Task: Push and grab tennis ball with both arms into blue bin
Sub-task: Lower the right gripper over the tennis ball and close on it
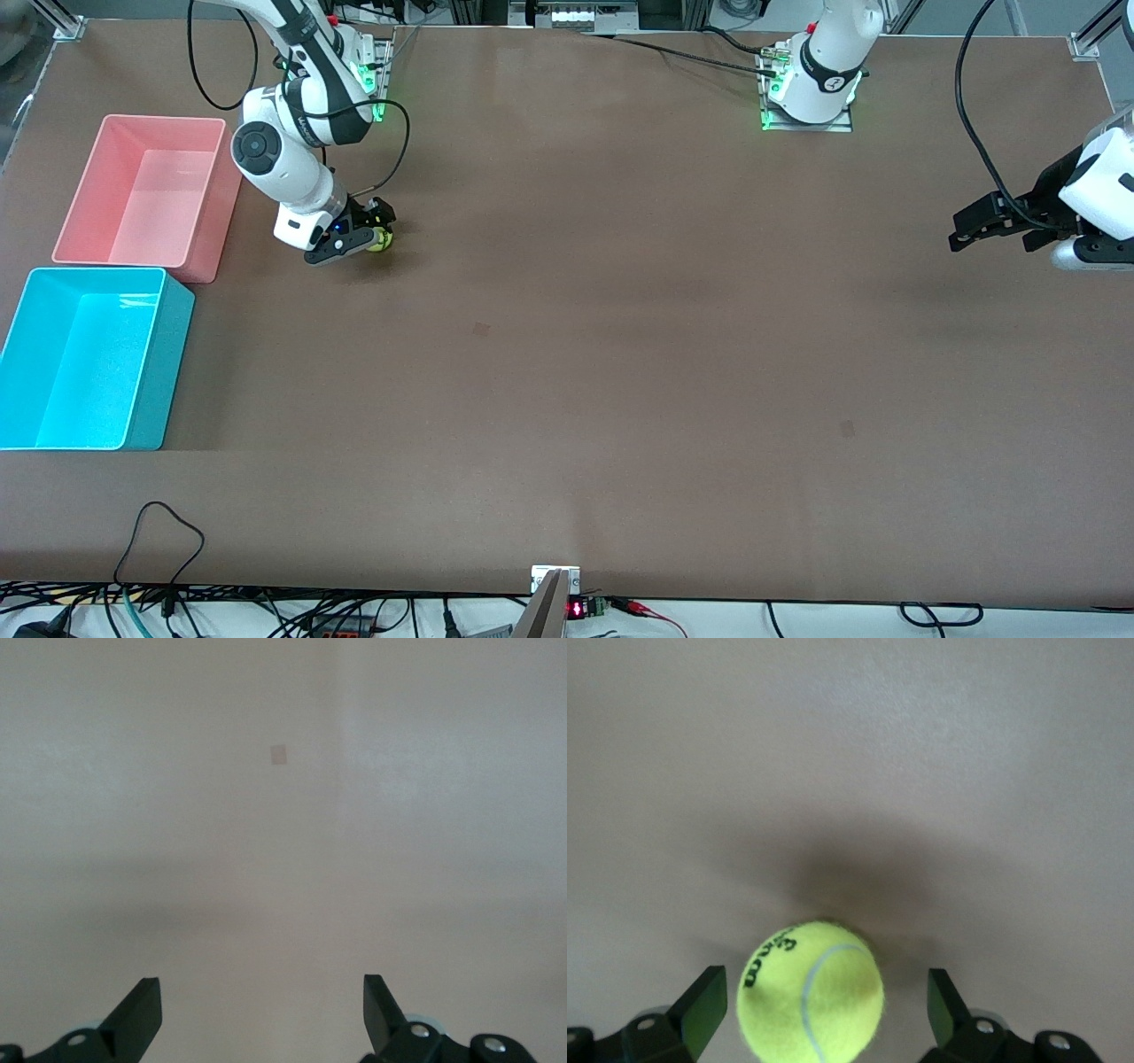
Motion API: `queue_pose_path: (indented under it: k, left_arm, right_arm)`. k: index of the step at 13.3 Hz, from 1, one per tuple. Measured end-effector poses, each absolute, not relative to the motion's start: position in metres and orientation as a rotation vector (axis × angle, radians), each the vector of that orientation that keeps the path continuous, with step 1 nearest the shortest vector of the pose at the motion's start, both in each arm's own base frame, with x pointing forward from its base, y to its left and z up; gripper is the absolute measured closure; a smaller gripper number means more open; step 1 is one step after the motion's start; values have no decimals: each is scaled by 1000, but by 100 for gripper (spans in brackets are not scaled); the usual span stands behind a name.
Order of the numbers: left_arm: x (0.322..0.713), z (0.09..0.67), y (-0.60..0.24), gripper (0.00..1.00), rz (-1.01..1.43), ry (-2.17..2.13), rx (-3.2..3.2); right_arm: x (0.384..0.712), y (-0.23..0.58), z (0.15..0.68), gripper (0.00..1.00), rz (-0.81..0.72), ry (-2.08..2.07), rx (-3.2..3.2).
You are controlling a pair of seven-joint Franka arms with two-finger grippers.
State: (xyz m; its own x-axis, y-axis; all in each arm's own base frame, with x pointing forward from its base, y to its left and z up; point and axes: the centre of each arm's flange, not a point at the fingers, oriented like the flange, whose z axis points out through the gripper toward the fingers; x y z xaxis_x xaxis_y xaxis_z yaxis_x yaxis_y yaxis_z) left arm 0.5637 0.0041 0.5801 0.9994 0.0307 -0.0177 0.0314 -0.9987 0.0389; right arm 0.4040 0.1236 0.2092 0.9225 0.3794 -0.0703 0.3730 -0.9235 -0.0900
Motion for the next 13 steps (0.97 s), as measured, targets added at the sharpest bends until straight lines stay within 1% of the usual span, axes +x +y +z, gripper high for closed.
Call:
queue_pose_path:
  k: [6, 13]
  left_arm:
    - [564, 580, 4, 0, -27, 48, 3102]
    - [564, 579, 4, 0, -30, 49, 3102]
  right_arm:
    - [396, 123, 198, 0, 229, -590, -2998]
    - [398, 125, 184, 0, 194, -588, -2995]
